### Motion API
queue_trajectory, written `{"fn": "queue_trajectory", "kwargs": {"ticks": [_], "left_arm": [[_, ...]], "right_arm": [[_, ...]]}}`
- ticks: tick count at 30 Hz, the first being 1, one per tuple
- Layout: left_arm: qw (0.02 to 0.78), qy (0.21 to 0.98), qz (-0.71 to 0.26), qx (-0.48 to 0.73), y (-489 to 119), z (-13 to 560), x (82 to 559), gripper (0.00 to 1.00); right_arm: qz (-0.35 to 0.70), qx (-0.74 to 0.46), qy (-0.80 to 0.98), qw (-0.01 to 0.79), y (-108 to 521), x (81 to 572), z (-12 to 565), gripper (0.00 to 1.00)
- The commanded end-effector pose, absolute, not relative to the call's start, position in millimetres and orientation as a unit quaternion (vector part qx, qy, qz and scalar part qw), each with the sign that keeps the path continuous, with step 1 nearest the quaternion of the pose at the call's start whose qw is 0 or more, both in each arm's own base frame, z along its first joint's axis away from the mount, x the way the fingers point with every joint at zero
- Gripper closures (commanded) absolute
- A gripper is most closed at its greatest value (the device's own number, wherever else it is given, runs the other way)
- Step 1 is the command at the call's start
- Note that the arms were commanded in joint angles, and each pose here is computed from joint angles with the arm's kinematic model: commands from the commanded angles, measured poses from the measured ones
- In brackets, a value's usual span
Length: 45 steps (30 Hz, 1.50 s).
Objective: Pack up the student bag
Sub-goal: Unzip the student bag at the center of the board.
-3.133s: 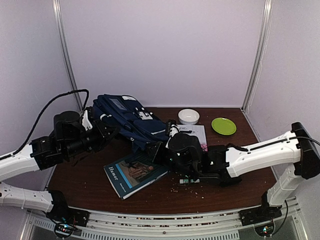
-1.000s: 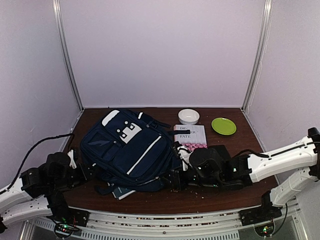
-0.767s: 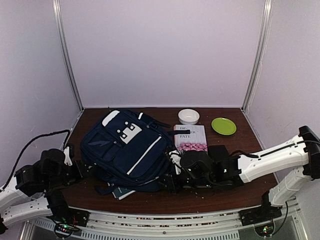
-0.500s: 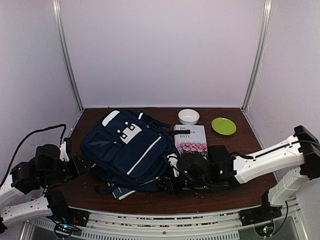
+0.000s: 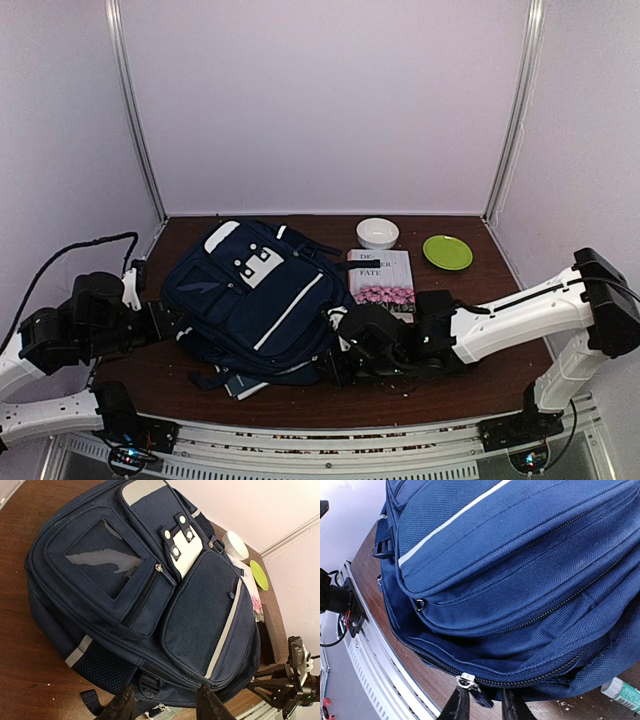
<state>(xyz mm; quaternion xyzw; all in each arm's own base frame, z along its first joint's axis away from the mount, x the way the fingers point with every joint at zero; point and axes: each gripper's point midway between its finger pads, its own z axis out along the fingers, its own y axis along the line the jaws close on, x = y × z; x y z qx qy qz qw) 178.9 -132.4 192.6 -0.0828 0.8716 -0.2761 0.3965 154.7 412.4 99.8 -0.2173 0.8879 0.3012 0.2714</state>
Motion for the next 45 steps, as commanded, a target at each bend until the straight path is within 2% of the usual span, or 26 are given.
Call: {"fn": "queue_trajectory", "kwargs": {"ticks": [1, 9, 13, 18, 23, 29, 38, 45], "left_arm": [[0.421, 0.865, -0.266, -0.061, -134.6, 209.8, 186.8, 0.28], [0.425, 0.863, -0.27, -0.027, -149.0, 214.0, 191.8, 0.28], [0.429, 0.853, -0.296, 0.037, -176.4, 224.7, 194.9, 0.3], [0.403, 0.841, -0.315, 0.177, -237.3, 231.8, 191.9, 0.32], [0.387, 0.81, -0.271, 0.347, -302.2, 225.9, 177.7, 0.3], [0.375, 0.759, -0.214, 0.486, -366.8, 209.1, 167.1, 0.31], [0.326, 0.718, -0.201, 0.582, -403.2, 178.9, 159.3, 0.4], [0.282, 0.723, -0.222, 0.591, -406.7, 144.4, 146.4, 0.44]], "right_arm": [[0.266, -0.198, 0.901, 0.278, 405.4, 165.8, 91.6, 0.8], [0.276, -0.192, 0.9, 0.279, 402.2, 164.1, 94.4, 1.0], [0.272, -0.195, 0.897, 0.288, 393.8, 164.0, 103.2, 1.0], [0.249, -0.206, 0.899, 0.295, 378.4, 163.7, 106.6, 1.0], [0.232, -0.217, 0.899, 0.3, 367.0, 163.4, 109.5, 1.0], [0.228, -0.22, 0.9, 0.299, 363.6, 162.2, 107.8, 1.0], [0.256, -0.215, 0.895, 0.294, 366.2, 157.0, 111.0, 1.0], [0.287, -0.202, 0.889, 0.295, 369.0, 154.1, 116.6, 1.0]]}}
